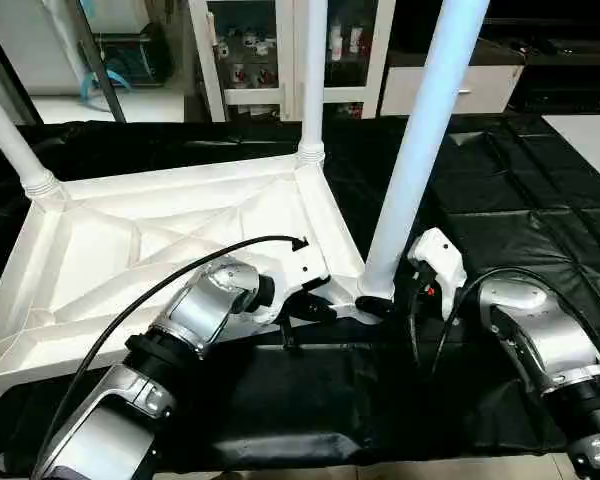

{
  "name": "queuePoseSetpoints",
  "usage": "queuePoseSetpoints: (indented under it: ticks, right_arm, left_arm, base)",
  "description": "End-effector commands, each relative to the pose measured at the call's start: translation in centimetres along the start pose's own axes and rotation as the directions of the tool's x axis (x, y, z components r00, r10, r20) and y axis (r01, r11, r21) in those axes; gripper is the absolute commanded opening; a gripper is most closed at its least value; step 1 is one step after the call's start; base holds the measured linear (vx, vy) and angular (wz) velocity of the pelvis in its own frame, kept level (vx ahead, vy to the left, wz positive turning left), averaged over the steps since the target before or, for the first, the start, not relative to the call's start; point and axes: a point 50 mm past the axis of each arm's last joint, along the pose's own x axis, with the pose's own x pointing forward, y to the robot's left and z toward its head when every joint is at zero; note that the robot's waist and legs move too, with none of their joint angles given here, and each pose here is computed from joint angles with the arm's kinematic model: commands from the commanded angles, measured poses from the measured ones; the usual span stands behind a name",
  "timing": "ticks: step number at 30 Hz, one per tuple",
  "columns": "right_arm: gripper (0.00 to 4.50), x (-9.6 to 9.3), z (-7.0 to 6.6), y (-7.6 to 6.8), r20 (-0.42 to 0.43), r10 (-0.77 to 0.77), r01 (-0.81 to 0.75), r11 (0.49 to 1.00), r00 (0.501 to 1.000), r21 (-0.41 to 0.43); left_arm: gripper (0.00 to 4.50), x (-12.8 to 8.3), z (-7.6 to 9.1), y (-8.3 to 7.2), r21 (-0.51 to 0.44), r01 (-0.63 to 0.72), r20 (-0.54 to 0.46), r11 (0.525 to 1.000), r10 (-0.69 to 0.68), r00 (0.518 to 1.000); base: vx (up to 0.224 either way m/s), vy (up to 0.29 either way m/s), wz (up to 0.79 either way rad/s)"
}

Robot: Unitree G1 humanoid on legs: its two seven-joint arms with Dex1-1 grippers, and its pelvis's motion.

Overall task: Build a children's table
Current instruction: Rotate leg to tighten

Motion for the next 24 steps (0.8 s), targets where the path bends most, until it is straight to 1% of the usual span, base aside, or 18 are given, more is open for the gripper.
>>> queuePoseSetpoints:
  ticks: [1,2,4,5,6,9,10,11,14,15,16,21,24]
  right_arm:
    - [4.26,0.1,0.3,-0.2,0.002,0.006,-0.006,1.0,1.0,-0.015]
    - [4.07,0.1,0.3,-0.2,0.002,0.009,-0.009,1.0,1.0,-0.016]
    - [4.04,0.2,0.3,-0.2,0.003,0.014,-0.014,1.0,1.0,-0.013]
    - [3.82,0.2,0.3,-0.2,0.004,0.017,-0.017,1.0,1.0,-0.01]
    - [3.71,0.3,0.2,-0.2,0.006,0.022,-0.022,1.0,1.0,-0.003]
    - [3.59,0.3,0.2,-0.2,0.007,0.024,-0.024,1.0,1.0,-0.001]
    - [3.38,0.2,0.1,-0.1,0.006,0.031,-0.031,0.999,0.999,0.004]
    - [3.27,0.2,0.1,-0.1,0.006,0.031,-0.031,0.999,0.999,0.004]
    - [3.17,0.2,0.0,0.0,0.006,0.037,-0.037,0.999,0.999,0.01]
    - [3.07,0.2,0.0,0.0,0.007,0.038,-0.038,0.999,0.999,0.011]
    - [2.85,0.2,-0.1,0.0,0.007,0.039,-0.04,0.999,0.999,0.013]
    - [2.68,0.6,-0.5,0.4,0.013,0.042,-0.043,0.998,0.999,0.039]
    - [2.67,1.0,-0.8,0.5,0.015,0.015,-0.016,0.998,1.0,0.064]
  left_arm:
    - [0.01,0.4,-1.8,-0.6,-0.05,0.027,-0.058,0.998,-0.03,0.998]
    - [0.0,0.4,-1.8,-0.6,-0.05,0.026,-0.057,0.998,-0.029,0.998]
    - [0.0,0.3,-1.7,-0.6,-0.052,0.025,-0.056,0.998,-0.027,0.998]
    - [0.0,0.3,-1.7,-0.6,-0.054,0.024,-0.054,0.998,-0.027,0.998]
    - [0.0,0.4,-1.7,-0.6,-0.056,0.023,-0.051,0.998,-0.026,0.998]
    - [0.0,0.4,-1.7,-0.6,-0.056,0.023,-0.051,0.998,-0.026,0.998]
    - [0.0,0.4,-1.7,-0.6,-0.056,0.024,-0.051,0.998,-0.027,0.998]
    - [0.0,0.4,-1.7,-0.6,-0.056,0.024,-0.051,0.998,-0.027,0.998]
    - [0.0,0.3,-1.7,-0.6,-0.056,0.025,-0.051,0.998,-0.028,0.998]
    - [0.0,0.3,-1.7,-0.6,-0.056,0.025,-0.051,0.998,-0.028,0.998]
    - [0.0,0.3,-1.7,-0.6,-0.058,0.023,-0.051,0.998,-0.026,0.998]
    - [0.0,0.2,-1.7,-0.5,-0.063,0.02,-0.051,0.998,-0.023,0.998]
    - [0.0,0.2,-1.7,-0.4,-0.069,0.012,-0.047,0.998,-0.015,0.999]
  base:
    - [0.0,0.0,0.0]
    - [0.0,0.0,0.0]
    - [0.0,0.0,0.0]
    - [0.0,0.0,0.0]
    - [0.0,0.0,0.0]
    - [0.0,0.0,0.0]
    - [0.0,0.0,0.0]
    - [0.0,0.0,0.0]
    - [0.0,0.0,0.0]
    - [0.0,0.0,0.0]
    - [0.0,0.0,0.0]
    - [0.0,0.0,0.0]
    - [0.0,0.0,0.0]
